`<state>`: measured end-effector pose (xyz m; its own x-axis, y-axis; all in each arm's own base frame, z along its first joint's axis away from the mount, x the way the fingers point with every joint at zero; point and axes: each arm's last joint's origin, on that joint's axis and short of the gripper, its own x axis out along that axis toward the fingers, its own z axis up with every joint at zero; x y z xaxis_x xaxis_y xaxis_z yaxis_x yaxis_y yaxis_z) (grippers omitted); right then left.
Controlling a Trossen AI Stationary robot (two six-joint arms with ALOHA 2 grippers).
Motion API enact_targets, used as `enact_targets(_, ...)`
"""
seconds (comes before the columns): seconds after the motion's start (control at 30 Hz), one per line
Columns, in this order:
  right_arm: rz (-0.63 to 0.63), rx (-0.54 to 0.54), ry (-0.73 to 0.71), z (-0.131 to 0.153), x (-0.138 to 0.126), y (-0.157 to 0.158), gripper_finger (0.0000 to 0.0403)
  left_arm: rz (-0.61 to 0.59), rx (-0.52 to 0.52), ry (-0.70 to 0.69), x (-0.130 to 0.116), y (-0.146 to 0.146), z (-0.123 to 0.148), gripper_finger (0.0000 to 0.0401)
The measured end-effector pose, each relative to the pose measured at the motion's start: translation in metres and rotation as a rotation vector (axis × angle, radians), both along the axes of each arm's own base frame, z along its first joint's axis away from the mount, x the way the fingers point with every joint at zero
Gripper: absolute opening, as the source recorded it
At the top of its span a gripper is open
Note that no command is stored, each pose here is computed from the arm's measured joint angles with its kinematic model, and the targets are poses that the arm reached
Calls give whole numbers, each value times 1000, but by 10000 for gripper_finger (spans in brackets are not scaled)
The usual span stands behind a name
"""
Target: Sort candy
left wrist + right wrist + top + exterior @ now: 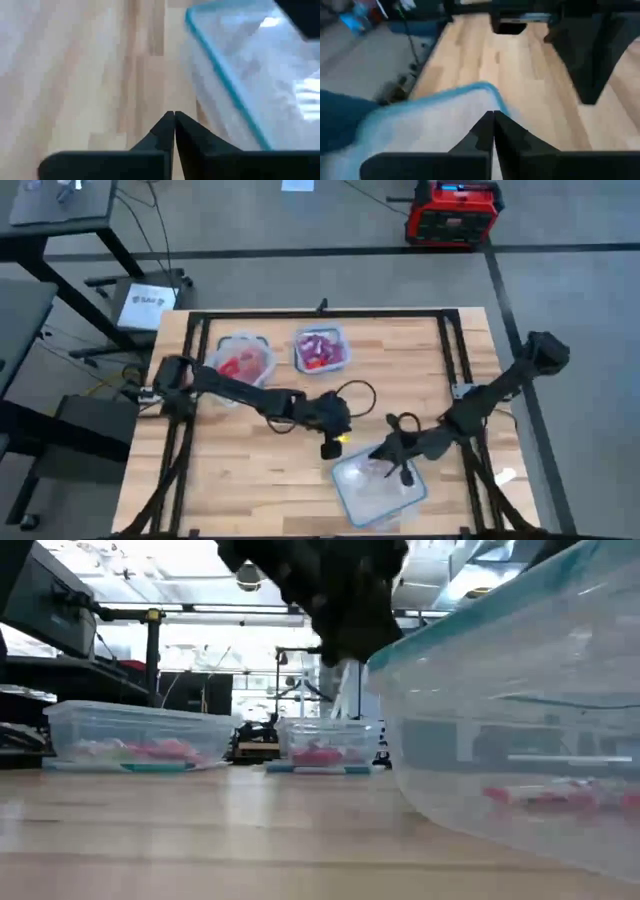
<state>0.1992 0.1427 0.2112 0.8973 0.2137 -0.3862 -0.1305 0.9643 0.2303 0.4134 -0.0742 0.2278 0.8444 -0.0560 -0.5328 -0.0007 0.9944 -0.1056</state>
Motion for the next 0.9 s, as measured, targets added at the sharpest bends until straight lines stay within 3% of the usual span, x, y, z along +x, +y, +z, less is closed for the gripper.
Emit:
enact_targets(0.2, 16, 233, 81, 1, -23, 24, 0, -35, -14, -31, -7, -14, 13, 0)
enact_targets(0.33, -66, 299, 133, -15, -35, 44, 0, -45, -16, -13, -9, -20, 11, 0)
enact_targets(0.53, -221, 275, 160, -45, -33, 54, 0, -57, -20, 8, -9, -22, 5, 0)
enact_targets(0.77, -201, 251, 240, -61, -19, 51, 0, -267, -62, -98, -8, -42, 15, 0)
enact_targets(0.9, -210, 220, 250, -62, -16, 46, 0, -298, -82, -50, -5, -52, -3, 0)
